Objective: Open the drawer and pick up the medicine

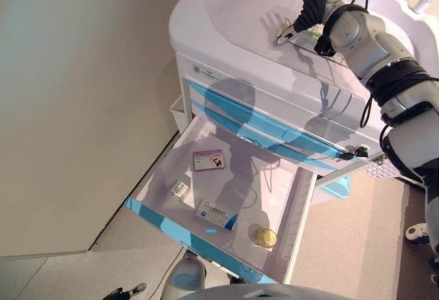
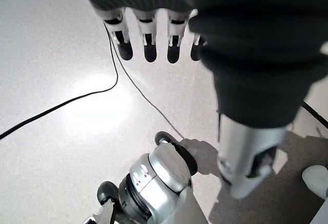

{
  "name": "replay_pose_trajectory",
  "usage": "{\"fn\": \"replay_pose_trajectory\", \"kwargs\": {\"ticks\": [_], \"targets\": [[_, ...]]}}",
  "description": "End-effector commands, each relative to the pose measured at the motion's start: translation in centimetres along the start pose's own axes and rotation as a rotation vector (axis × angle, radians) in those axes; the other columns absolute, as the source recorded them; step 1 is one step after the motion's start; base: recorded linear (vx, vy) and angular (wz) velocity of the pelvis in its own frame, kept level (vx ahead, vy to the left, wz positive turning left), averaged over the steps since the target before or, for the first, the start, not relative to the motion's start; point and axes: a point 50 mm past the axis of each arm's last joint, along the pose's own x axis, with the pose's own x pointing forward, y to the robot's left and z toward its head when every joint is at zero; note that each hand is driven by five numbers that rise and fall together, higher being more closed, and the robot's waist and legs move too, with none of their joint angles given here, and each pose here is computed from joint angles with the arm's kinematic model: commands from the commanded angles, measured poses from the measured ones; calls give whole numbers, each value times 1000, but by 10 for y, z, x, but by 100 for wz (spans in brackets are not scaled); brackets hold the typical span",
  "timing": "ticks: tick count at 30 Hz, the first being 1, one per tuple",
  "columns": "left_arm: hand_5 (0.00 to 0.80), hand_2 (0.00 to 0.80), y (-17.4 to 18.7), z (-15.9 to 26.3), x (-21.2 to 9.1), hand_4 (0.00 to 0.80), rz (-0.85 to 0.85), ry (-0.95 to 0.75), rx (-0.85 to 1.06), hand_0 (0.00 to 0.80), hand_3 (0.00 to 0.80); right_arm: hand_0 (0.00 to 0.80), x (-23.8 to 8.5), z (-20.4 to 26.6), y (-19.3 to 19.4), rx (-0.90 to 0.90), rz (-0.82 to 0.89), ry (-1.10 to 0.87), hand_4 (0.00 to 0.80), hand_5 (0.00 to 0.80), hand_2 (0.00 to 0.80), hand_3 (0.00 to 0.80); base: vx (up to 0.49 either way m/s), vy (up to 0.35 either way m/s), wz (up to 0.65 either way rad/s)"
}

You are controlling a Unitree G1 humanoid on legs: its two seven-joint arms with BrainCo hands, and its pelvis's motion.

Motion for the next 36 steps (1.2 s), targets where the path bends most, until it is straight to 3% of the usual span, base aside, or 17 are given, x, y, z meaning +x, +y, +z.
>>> {"fn": "replay_pose_trajectory", "kwargs": {"ticks": [1, 11, 19, 22, 25, 26, 28, 32, 33, 36], "targets": [[0, 0, 3, 8, 1, 0, 26, -12, -19, 0, 0, 0, -10, 0, -26, 121, -141, -78, 0, 0, 0, 0, -3, 10, 4], [0, 0, 1, 1, 0, 0, 23, 5, -21, 0, 0, 0, -61, -16, -84, 389, -434, -251, 0, 0, 0, 0, 1, 14, -1], [0, 0, -11, -8, 0, 0, -3, 19, 34, 0, 0, 0, -111, -74, -86, 561, -663, -178, 0, 0, 0, 0, 1, 41, -26], [0, 0, -18, -7, 1, 0, -10, 9, 57, 0, 0, 0, -140, -123, -49, 719, -781, -9, 0, 0, 0, 0, -21, 38, -42], [0, 0, -20, -8, 0, 0, -10, 11, 84, 0, 0, 0, -150, -142, -24, 726, -766, 99, 0, 0, 0, 0, -10, 43, -60], [0, 0, -26, -9, 1, 0, -22, 12, 96, 0, 0, 0, -160, -156, 9, 747, -725, 210, 0, 0, 0, 0, -3, 43, -52], [0, 0, -30, -8, 1, 0, -22, 10, 101, 0, 0, 0, -173, -166, 40, 749, -686, 317, 0, 0, 0, 0, 2, 42, -73], [0, 0, -33, -7, 1, 0, -20, 7, 98, 0, 0, 0, -194, -178, 80, 763, -631, 455, 0, 0, 0, 0, 10, 22, -53], [0, 0, -37, -5, 1, 0, -27, 0, 108, 0, 0, 0, -213, -190, 112, 770, -563, 582, 0, 0, 0, 0, 5, 13, -55], [0, 0, -41, -7, 1, 0, -38, 3, 129, 0, 0, 0, -234, -199, 139, 710, -412, 697, 0, 0, 0, 0, -2, 5, -38]]}}
